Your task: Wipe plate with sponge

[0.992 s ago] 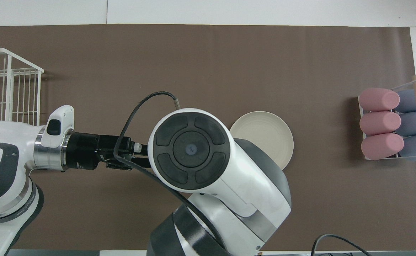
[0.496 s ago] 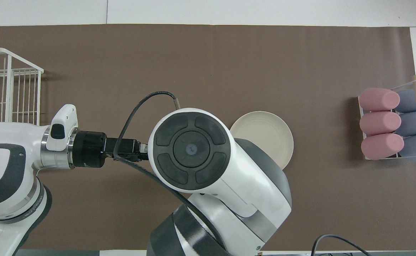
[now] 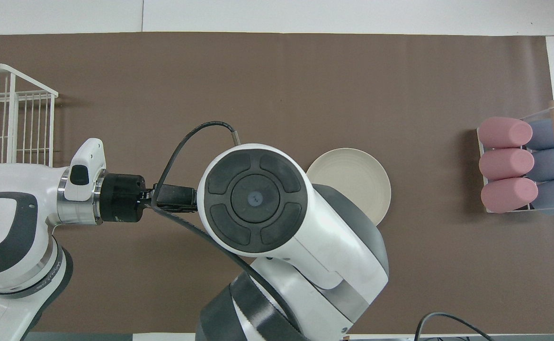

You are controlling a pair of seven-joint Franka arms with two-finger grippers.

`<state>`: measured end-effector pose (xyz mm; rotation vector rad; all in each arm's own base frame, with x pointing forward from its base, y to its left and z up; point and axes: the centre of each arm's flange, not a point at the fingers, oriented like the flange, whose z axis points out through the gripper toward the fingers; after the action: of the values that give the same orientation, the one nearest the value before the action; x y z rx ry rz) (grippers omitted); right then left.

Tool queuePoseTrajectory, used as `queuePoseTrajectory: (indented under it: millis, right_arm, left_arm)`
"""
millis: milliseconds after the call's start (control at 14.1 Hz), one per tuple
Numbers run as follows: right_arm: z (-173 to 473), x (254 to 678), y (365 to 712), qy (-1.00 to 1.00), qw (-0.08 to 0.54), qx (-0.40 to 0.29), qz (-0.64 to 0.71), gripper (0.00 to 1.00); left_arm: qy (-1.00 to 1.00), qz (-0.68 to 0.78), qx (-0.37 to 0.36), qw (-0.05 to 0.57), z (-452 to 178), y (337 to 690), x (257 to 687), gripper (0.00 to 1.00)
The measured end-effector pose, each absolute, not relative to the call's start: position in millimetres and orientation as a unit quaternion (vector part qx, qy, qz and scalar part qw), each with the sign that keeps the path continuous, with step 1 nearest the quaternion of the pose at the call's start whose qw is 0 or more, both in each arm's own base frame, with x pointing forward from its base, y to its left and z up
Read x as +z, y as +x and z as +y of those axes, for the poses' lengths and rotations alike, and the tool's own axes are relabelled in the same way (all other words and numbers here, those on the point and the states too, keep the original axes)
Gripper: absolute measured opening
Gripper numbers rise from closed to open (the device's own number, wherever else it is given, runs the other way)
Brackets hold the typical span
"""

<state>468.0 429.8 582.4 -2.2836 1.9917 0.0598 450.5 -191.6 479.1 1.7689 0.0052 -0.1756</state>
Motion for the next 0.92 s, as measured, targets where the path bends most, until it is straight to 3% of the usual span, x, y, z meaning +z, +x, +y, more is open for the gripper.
queuePoseTrajectory:
  millis: [142,213,708,921]
  right_arm:
    - [430,582,468,-0.752,0.055,0.02,0.656,0.12]
    - [429,582,468,-0.752,0.055,0.02,0.657,0.18]
    - [414,584,475,-0.801,0.047,0.013,0.596,0.96]
    - [358,601,495,-0.869,0.038,-0.002,0.493,1.0]
  left_arm:
    - [0.772,0.01,-0.082,0.63,-192,450,480,0.04]
    - [0.772,0.011,-0.083,0.63,-192,450,480,0.04]
    - [0.772,0.014,-0.085,0.629,-191,450,480,0.04]
    - [0.772,0.014,-0.085,0.629,-191,451,480,0.04]
